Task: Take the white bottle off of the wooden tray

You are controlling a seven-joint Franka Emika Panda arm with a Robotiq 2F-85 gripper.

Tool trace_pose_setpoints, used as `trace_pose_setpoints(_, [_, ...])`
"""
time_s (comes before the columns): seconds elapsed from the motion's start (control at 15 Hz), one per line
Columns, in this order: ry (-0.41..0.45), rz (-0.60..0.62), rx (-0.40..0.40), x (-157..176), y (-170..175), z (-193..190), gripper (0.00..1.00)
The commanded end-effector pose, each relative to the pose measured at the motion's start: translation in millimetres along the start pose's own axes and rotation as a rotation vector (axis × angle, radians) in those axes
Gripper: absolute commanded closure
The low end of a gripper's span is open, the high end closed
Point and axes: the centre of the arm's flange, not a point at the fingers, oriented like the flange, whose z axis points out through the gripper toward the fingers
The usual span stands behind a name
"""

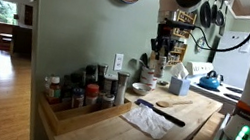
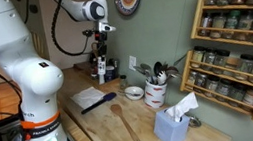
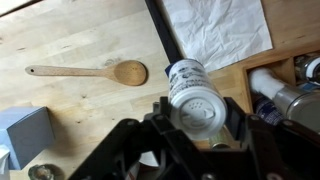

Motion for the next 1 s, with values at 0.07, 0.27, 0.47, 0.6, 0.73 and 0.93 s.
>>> trace_pose_setpoints(0.07, [0.003, 0.004, 0.001, -1, 0, -1, 0.45])
trace_pose_setpoints(0.27, [-0.026, 0.028, 0.022, 17, 14, 2, 0.70])
trace_pose_setpoints(0.47, [-0.032, 0.100, 0.050, 51, 56, 20, 0.70])
trace_pose_setpoints(0.6, [-0.050, 0.152, 0.066, 72, 83, 33, 0.70])
trace_pose_setpoints(0.73, [-0.062, 0.191, 0.087, 89, 109, 51, 0.70])
trace_pose_setpoints(0.93, [-0.057, 0.232, 0.110, 103, 148, 84, 0.70])
